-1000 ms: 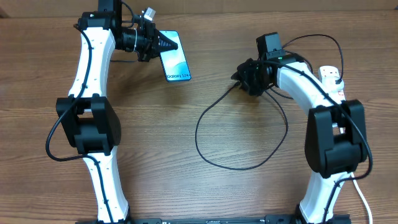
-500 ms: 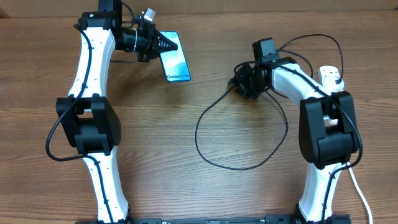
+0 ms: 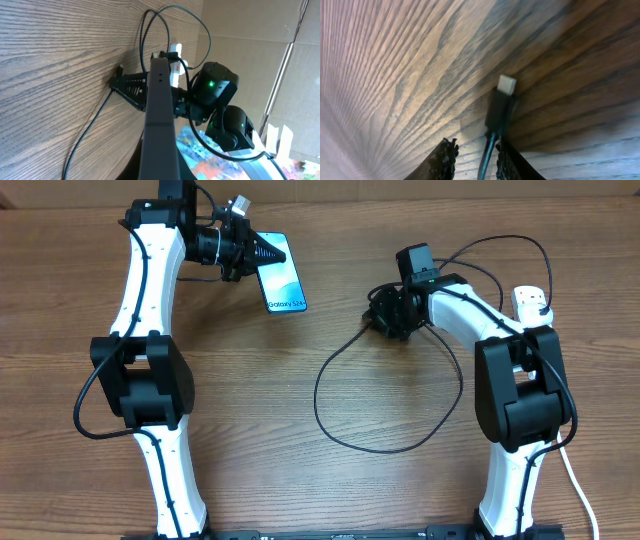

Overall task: Plug charger to phone and switch on socket
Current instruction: 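Grasp the black cable's USB-C plug with the right gripper, then move the held plug under the phone's bottom port with the right gripper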

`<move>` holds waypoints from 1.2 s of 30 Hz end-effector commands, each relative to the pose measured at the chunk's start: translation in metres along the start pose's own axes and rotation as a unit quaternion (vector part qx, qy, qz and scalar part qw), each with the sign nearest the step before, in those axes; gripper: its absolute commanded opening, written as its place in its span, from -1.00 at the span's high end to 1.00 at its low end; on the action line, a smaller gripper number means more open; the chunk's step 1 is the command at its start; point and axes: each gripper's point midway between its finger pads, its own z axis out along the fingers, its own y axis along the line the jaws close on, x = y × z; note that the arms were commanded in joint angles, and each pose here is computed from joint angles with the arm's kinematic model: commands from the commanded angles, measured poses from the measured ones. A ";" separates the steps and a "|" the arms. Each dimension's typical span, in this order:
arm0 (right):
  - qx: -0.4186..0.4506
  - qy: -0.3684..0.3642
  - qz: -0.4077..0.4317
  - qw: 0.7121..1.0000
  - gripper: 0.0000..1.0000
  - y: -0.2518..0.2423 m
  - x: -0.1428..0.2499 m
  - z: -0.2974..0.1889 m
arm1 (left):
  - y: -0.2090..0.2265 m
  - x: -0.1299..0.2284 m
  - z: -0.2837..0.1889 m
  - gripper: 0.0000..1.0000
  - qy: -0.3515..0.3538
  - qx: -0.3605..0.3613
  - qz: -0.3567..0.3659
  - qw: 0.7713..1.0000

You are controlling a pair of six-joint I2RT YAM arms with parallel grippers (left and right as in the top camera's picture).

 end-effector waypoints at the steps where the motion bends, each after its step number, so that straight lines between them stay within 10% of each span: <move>1: 0.008 -0.010 0.000 1.000 0.51 -0.003 -0.005 0.005 | -0.014 0.004 0.003 0.92 0.007 0.015 0.012 1.000; 5: 0.010 -0.012 -0.012 1.000 0.93 -0.004 -0.006 0.005 | -0.014 0.004 0.004 0.91 0.008 0.015 0.012 1.000; 17: -0.096 -0.006 -0.219 0.971 0.93 0.047 0.006 -0.067 | -0.011 0.005 0.007 0.91 0.008 0.002 0.014 1.000; 36: -0.211 -0.008 -0.405 0.890 0.92 0.060 0.124 -0.270 | -0.080 0.027 -0.007 0.91 0.046 0.211 0.122 0.969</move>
